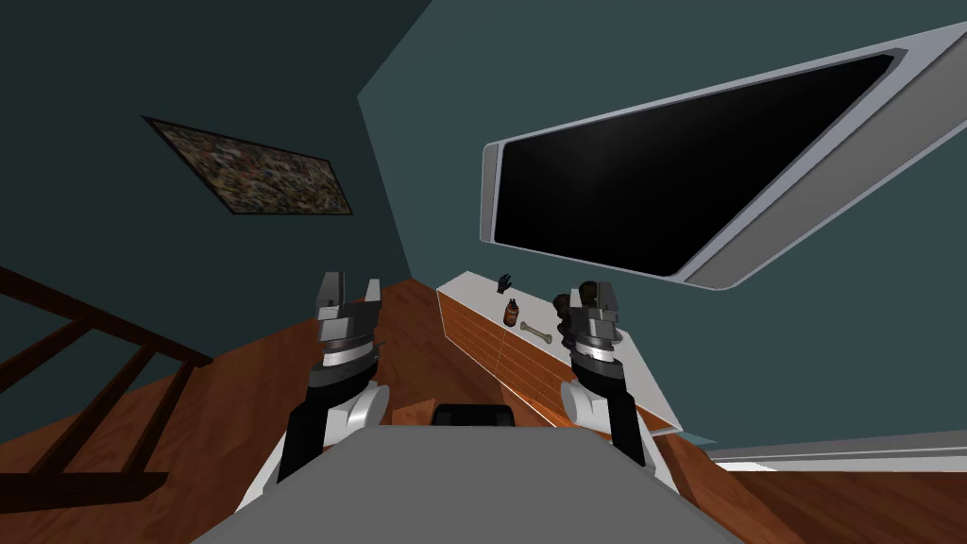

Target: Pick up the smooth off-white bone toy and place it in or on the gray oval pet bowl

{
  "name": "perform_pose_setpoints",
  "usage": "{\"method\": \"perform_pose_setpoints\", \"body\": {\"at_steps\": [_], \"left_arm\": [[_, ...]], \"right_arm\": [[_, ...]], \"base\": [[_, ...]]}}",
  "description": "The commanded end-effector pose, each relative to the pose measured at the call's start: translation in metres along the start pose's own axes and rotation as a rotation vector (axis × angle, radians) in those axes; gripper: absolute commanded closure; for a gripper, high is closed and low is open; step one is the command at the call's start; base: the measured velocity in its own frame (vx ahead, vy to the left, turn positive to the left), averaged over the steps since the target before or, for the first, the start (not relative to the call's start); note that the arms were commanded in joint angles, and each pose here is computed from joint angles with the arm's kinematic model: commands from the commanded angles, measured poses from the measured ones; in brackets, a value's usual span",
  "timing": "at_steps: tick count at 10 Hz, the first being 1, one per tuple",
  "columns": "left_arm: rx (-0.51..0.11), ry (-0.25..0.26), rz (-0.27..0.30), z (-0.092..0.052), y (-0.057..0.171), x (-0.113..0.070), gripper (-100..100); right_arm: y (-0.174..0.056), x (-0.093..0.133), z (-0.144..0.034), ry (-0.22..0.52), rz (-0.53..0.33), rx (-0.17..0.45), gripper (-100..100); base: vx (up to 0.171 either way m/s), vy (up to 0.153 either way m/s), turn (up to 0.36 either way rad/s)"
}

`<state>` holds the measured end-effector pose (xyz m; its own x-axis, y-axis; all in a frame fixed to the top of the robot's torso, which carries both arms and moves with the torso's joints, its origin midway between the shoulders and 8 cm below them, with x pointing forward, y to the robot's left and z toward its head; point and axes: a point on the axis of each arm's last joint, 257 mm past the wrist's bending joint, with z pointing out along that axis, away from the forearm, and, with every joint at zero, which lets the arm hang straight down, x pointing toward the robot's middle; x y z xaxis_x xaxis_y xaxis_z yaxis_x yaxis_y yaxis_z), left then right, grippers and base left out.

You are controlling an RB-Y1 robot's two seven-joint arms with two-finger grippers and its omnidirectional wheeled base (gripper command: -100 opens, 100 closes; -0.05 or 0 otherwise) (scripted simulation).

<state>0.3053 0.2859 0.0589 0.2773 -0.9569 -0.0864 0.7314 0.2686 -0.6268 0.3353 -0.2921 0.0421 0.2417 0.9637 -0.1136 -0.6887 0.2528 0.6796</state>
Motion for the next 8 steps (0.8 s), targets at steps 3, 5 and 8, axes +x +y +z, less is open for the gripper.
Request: {"method": "perform_pose_setpoints", "body": {"at_steps": [3, 5, 8], "left_arm": [[0.000, 0.000, 0.000, 0.000, 0.000, 0.000, 0], [0.000, 0.000, 0.000, 0.000, 0.000, 0.000, 0], [0.000, 0.000, 0.000, 0.000, 0.000, 0.000, 0]], "right_arm": [[-0.013, 0.013, -0.003, 0.092, -0.063, 0.019, -100], [-0.027, 0.022, -0.008, 0.166, -0.124, 0.037, -100], [-0.044, 0.031, -0.014, 0.260, -0.203, 0.053, -100]], "base": [[-0.004, 0.014, 0.012], [-0.005, 0.027, 0.014], [-0.008, 0.025, 0.007]]}}
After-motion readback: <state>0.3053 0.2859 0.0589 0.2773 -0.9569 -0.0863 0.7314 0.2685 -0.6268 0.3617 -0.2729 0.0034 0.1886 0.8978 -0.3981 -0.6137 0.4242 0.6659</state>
